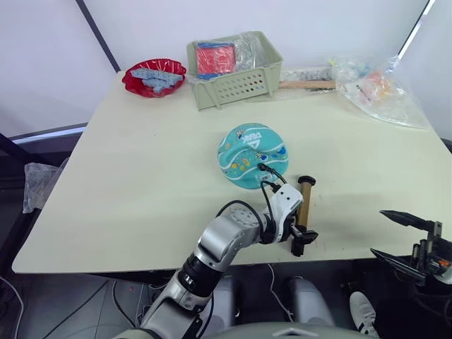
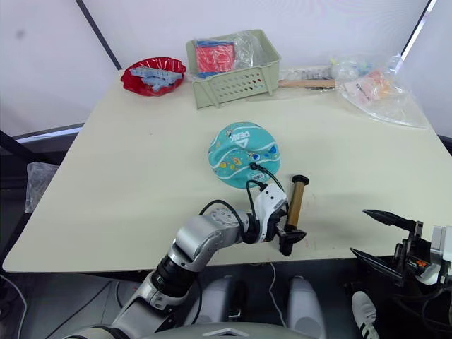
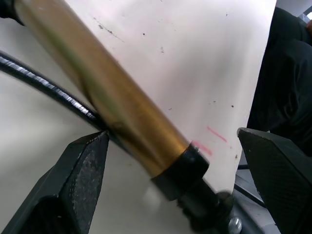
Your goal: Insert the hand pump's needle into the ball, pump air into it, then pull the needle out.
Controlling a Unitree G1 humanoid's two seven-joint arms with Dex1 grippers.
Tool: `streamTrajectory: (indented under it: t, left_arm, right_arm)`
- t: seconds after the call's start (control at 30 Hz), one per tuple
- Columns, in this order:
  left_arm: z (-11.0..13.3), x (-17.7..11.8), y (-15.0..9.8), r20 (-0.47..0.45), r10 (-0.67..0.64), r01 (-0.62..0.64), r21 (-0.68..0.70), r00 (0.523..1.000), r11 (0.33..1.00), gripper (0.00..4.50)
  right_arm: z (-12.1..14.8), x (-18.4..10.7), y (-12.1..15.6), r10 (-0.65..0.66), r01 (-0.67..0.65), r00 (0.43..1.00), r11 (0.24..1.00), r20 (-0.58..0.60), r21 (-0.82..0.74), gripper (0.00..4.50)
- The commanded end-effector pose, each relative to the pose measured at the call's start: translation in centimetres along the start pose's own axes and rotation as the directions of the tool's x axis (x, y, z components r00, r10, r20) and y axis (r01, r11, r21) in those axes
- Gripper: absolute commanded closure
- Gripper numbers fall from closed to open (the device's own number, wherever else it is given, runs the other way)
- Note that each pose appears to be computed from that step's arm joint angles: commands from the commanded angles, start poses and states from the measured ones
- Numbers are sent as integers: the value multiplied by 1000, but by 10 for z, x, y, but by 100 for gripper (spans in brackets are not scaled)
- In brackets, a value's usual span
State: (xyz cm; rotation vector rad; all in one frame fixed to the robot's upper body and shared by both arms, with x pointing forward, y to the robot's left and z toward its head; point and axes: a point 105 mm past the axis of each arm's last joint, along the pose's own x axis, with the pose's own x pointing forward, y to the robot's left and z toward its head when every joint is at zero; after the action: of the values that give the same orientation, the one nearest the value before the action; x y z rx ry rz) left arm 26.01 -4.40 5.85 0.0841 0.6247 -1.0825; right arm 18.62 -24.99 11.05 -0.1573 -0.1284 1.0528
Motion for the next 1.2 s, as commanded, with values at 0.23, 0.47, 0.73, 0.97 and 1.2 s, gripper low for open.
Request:
streamTrajectory:
  t: [0.23, 0.47, 0.73, 0.97, 1.2]
  left_arm:
    - [-1, 7, 3, -56, 52, -50, 21, 997, 999, 5]
    - [-9, 7, 9, -92, 82, -80, 30, 992, 996, 191]
    - [-6, -5, 11, -52, 59, -57, 49, 997, 997, 331]
    - [-2, -29, 7, 26, -40, 34, 195, 999, 980, 331]
    - [-7, -45, 10, 100, -87, 53, 299, 991, 953, 331]
  right_arm:
    - [6, 1, 1, 21, -21, 1000, 999, 2, -35, 0]
    - [4, 2, 1, 17, -17, 1000, 999, 0, -39, 0]
    - [2, 5, 1, 18, -17, 1000, 999, 8, -41, 0]
    - [5, 14, -3, -11, 12, 999, 1000, 48, -22, 0]
    - [9, 31, -13, -107, 104, 990, 994, 93, 34, 0]
